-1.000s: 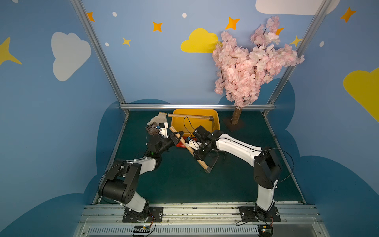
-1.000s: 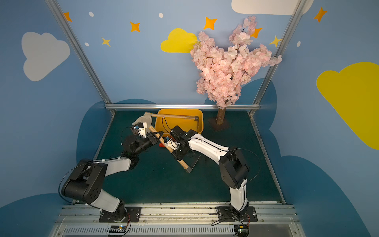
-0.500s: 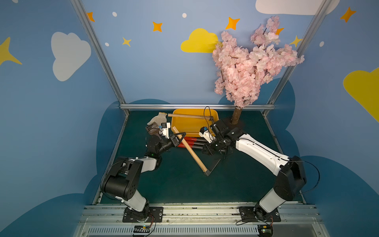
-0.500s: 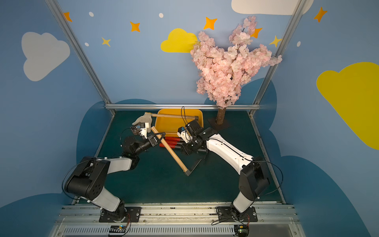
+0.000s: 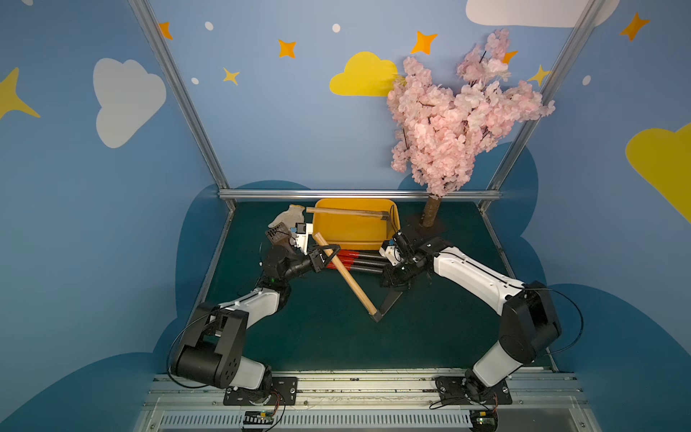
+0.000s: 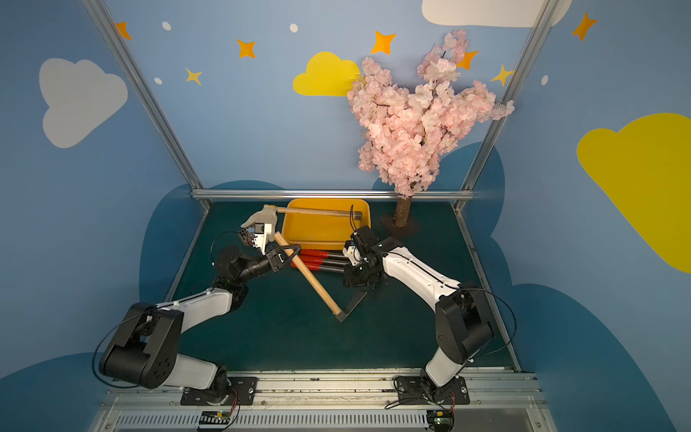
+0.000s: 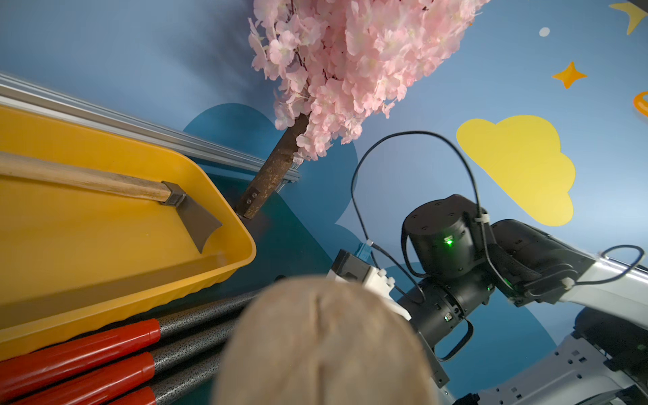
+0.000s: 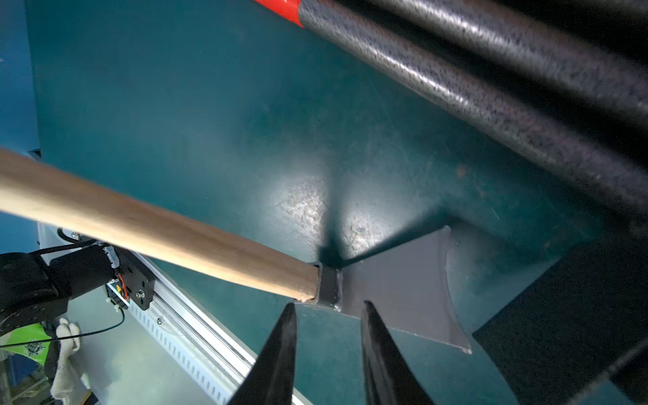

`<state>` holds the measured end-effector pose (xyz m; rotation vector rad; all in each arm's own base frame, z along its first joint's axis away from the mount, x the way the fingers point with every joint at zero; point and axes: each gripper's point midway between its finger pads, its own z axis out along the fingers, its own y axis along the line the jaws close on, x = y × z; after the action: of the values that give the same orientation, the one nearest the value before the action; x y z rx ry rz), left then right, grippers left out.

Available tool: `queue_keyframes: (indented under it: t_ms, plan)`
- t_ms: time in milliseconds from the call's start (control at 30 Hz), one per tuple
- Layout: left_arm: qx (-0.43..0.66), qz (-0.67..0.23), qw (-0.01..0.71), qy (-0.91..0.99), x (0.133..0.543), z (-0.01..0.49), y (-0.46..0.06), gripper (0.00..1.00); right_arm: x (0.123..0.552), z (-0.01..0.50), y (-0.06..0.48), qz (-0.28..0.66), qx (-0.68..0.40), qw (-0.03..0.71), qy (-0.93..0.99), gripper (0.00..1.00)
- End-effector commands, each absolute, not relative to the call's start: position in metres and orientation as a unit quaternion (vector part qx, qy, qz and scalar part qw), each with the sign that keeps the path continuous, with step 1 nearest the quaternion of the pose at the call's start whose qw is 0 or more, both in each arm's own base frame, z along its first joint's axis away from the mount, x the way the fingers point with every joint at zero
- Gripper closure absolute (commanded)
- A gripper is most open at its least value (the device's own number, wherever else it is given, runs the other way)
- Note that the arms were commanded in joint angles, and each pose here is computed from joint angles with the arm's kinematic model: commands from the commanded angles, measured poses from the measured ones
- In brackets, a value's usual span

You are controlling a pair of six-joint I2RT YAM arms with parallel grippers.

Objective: Put the small hoe into the storage box
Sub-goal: Pick up the hoe from the center of the board.

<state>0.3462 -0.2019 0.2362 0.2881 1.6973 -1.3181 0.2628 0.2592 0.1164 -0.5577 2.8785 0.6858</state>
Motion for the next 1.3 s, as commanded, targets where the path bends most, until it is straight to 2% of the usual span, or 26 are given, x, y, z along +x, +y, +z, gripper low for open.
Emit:
queue_keyframes:
  t_ms: [0,500,800,1267]
  plan:
    - [0.165,-0.493,0.496,0.696,0.344,0.239,-0.194,0.97,0.259,0.109,0.251,0.225,-0.151,0.039,0.962,0.69]
    - [0.170,-0.479,0.492,0.707,0.330,0.234,-0.178,0.97,0.276,0.071,0.226,0.164,-0.143,-0.017,0.976,0.68]
    - [0.179,-0.470,0.490,0.712,0.327,0.235,-0.176,0.97,0.291,0.084,0.216,0.170,-0.131,0.002,0.977,0.68]
    - [0.182,-0.472,0.492,0.709,0.329,0.235,-0.176,0.97,0.274,0.065,0.236,0.210,-0.147,-0.055,0.965,0.70]
